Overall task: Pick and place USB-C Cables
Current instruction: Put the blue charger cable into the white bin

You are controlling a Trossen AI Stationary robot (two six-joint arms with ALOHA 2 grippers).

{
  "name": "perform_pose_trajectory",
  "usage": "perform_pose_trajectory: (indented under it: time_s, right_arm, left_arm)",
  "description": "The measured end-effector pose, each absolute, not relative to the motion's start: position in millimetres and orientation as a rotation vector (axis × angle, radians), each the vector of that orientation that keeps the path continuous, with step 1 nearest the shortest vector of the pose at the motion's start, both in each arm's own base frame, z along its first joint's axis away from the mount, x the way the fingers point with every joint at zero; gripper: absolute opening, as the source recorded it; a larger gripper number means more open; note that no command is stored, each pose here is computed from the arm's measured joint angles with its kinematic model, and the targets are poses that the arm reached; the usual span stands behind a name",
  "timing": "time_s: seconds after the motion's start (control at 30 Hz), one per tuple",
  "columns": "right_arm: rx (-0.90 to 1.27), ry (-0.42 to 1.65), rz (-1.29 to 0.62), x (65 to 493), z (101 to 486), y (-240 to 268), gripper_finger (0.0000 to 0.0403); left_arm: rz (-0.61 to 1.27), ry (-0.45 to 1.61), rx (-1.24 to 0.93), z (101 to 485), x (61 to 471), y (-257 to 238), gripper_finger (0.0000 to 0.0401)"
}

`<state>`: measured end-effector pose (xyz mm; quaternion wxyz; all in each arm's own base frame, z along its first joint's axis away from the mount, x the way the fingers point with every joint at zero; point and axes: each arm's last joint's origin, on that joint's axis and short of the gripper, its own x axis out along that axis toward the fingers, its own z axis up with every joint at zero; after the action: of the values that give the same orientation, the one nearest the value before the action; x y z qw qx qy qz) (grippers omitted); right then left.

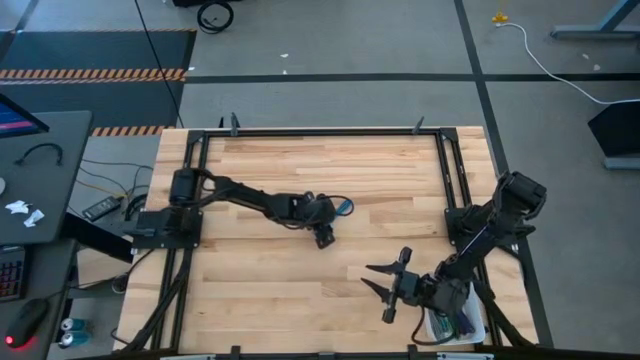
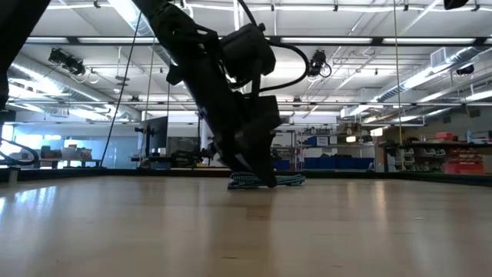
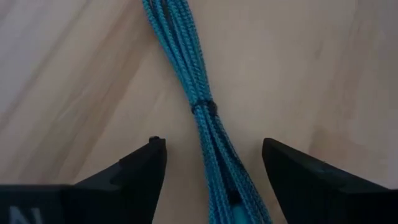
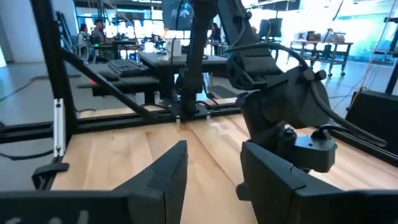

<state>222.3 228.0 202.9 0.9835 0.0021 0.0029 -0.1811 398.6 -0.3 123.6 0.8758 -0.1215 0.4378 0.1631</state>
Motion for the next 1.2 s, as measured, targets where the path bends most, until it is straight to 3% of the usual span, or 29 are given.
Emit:
perform_pose_trajectory:
  time_s: [0.1, 0.2, 0.43, 0.73, 1.2]
  right_arm:
    - [0.003, 0.006, -0.360, 218.7, 202.7, 231.1, 0.0155]
    - [-0.003, 0.008, -0.354, 216.3, 202.6, 233.3, 0.0155]
    - [-0.025, 0.015, -0.335, 211.8, 201.8, 237.3, 0.0155]
    - [0.025, 0.074, -0.347, 211.6, 181.8, 235.7, 0.0155]
    - [0.058, 0.145, -0.343, 221.6, 169.7, 223.2, 0.0155]
  left_arm:
    - [0.350, 0.921, -0.246, 118.9, 399.7, -0.5, 0.0261]
    - [0.349, 0.939, -0.241, 116.1, 399.4, -0.9, 0.0220]
    - [0.310, 0.992, -0.168, 119.7, 394.0, -0.8, 0.0034]
    - [0.291, 0.884, -0.122, 147.8, 394.5, 0.8, 0.0028]
    - [0.202, 0.782, -0.092, 152.8, 400.9, -29.7, 0.0028]
